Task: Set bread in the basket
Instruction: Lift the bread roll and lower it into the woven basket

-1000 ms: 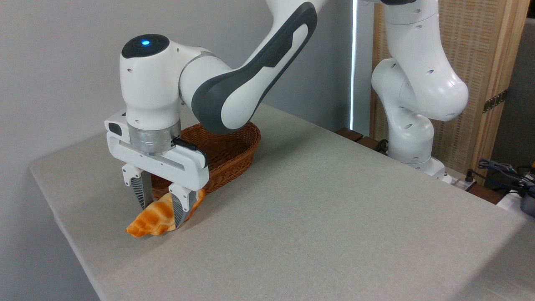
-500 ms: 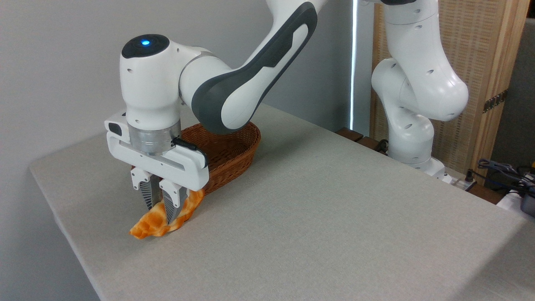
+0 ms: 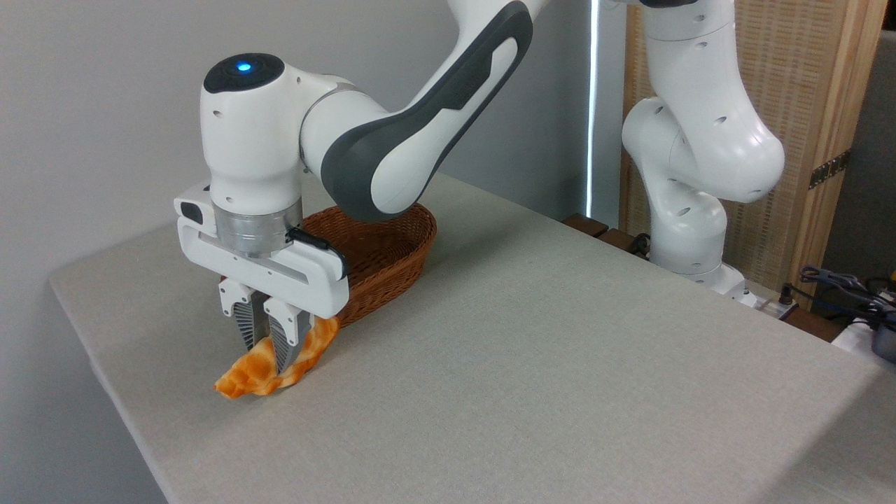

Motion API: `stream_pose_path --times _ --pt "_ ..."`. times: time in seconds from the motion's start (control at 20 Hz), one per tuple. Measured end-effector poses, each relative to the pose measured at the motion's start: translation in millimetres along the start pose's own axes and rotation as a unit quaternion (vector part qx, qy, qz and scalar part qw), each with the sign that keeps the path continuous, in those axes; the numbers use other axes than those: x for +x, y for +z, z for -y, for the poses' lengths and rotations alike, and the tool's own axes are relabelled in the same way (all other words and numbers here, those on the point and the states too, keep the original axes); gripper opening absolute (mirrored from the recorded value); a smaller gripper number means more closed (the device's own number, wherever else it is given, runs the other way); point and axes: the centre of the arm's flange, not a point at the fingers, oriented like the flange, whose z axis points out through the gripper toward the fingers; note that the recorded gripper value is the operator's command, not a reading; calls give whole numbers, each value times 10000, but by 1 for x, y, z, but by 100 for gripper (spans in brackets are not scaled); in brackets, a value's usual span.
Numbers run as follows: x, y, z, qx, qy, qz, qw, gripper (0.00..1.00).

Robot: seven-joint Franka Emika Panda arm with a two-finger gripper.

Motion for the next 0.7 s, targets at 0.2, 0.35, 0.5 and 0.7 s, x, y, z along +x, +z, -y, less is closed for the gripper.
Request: stream_pose_path --times 0.2,0.35,0.5,0.7 --pt "-1 -2 3 7 83 -6 10000 25" --pt "1 -17 2 13 302 -2 9995 25" --pt "5 -72 12 120 718 26 9973 25" --pt "-3 -132 24 217 1495 498 9873 25"
